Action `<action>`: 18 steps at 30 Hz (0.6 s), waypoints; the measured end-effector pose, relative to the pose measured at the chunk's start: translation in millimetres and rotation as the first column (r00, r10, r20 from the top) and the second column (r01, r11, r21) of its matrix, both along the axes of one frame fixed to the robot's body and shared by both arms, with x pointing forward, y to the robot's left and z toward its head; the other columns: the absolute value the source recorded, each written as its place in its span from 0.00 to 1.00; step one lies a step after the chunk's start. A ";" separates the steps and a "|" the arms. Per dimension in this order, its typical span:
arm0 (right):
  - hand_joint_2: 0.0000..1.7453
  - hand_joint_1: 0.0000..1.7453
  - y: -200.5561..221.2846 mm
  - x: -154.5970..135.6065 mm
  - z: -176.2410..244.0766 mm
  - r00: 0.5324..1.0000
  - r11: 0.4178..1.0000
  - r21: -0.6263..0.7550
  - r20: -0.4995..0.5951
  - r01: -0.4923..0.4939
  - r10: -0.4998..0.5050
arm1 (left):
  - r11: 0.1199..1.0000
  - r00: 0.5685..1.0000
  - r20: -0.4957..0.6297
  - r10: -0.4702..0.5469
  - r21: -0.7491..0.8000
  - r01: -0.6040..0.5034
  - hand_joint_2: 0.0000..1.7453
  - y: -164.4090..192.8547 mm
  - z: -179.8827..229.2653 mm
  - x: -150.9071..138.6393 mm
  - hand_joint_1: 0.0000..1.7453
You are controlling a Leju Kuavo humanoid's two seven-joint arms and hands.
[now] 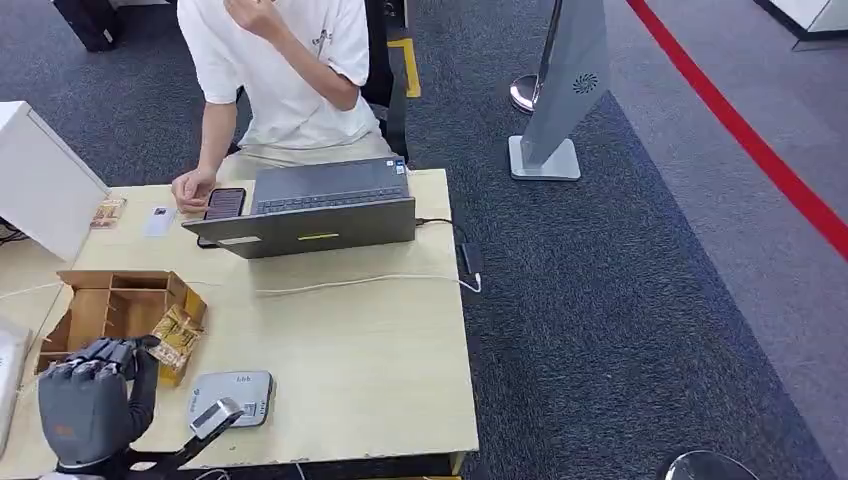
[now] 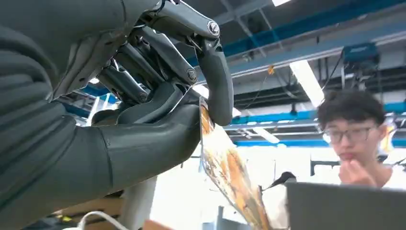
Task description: Pass the card to the sensor for recognition and then transmit it.
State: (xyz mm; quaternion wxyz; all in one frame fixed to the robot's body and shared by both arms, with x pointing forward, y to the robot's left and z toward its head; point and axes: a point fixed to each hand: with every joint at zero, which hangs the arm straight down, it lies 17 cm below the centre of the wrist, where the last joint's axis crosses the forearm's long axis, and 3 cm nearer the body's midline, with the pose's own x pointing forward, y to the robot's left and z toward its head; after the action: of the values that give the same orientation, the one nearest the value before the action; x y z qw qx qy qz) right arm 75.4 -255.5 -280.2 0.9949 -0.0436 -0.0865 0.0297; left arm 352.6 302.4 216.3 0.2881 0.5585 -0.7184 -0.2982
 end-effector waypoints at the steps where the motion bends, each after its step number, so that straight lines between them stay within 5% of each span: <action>1: 1.00 0.00 0.2 -0.1 0.0 1.000 1.000 0.000 -0.001 -0.002 0.002 | 1.000 1.000 0.015 -0.006 0.000 0.006 1.00 -2.2 6.2 1.8 1.00; 10: 1.00 0.00 2.2 2.1 0.4 0.999 0.999 0.006 0.001 -0.032 0.032 | 0.999 0.986 0.163 -0.016 0.033 0.010 1.00 -6.0 70.4 36.0 1.00; 18: 1.00 0.00 11.6 10.7 2.3 0.996 0.996 0.020 0.019 -0.088 0.088 | 0.995 0.978 0.206 0.029 0.083 -0.047 1.00 17.2 107.6 106.0 1.00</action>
State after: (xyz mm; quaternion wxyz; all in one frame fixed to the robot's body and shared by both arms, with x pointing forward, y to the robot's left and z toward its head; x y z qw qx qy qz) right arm 86.1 -243.8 -277.9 0.9922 -0.0297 -0.0975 0.0724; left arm 458.6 319.7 324.0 0.1936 0.6119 -0.7197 -0.2649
